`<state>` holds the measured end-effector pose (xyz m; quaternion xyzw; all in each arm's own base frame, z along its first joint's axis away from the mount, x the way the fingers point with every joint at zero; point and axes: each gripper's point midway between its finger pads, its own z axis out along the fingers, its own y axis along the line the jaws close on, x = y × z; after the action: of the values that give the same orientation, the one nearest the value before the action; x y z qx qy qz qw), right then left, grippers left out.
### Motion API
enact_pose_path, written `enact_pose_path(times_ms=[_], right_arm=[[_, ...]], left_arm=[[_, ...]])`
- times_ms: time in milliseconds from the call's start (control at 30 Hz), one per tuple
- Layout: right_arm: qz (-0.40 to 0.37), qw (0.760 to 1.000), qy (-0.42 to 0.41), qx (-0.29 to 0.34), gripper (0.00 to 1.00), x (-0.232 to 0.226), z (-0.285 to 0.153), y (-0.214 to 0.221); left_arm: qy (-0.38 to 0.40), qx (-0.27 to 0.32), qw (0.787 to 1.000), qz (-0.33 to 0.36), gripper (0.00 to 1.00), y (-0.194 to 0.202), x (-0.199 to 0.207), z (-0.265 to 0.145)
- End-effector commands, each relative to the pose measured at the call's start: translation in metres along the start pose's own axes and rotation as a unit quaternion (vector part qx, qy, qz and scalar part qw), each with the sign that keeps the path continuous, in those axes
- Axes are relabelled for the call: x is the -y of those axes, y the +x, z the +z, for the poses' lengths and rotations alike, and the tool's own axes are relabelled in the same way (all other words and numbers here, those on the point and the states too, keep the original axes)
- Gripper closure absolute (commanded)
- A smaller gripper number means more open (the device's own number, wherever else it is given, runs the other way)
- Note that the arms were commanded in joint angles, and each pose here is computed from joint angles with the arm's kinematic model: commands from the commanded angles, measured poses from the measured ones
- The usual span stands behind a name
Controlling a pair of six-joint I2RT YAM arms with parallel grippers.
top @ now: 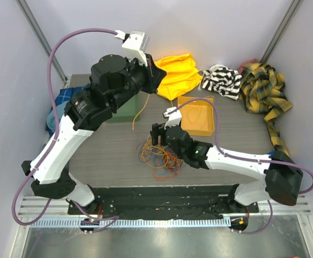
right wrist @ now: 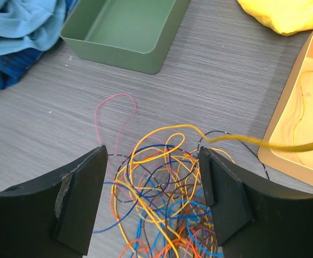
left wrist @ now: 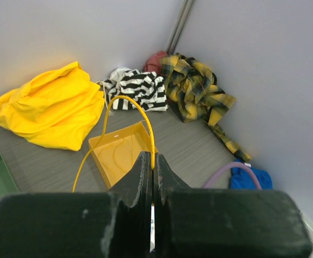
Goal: Untangle the cables
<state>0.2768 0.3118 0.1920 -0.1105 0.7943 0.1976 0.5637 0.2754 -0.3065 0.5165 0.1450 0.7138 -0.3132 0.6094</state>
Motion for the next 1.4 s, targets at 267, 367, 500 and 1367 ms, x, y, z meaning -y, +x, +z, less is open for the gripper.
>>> enact_pose_path(times_ms=[267,367,500,1367], right_arm=[[0.100,0.992,0.072,0.038,0.23,0.028,0.056,-0.017],[0.110,0.991,0.059,0.041,0.24,0.028,0.072,-0.021],[0.122,0.991,0.011,0.056,0.29,0.007,0.084,-0.035],[0.036,0.998,0.002,0.050,0.38,0.020,-0.026,-0.142]], left_arm=[[0.028,0.028,0.999,-0.019,1.00,-0.022,0.005,-0.040],[0.026,0.026,0.999,-0.019,1.00,-0.020,0.002,-0.044],[0.021,0.023,0.999,-0.018,1.00,-0.015,-0.001,-0.045],[-0.168,0.018,0.985,0.015,1.00,0.028,-0.086,-0.070]])
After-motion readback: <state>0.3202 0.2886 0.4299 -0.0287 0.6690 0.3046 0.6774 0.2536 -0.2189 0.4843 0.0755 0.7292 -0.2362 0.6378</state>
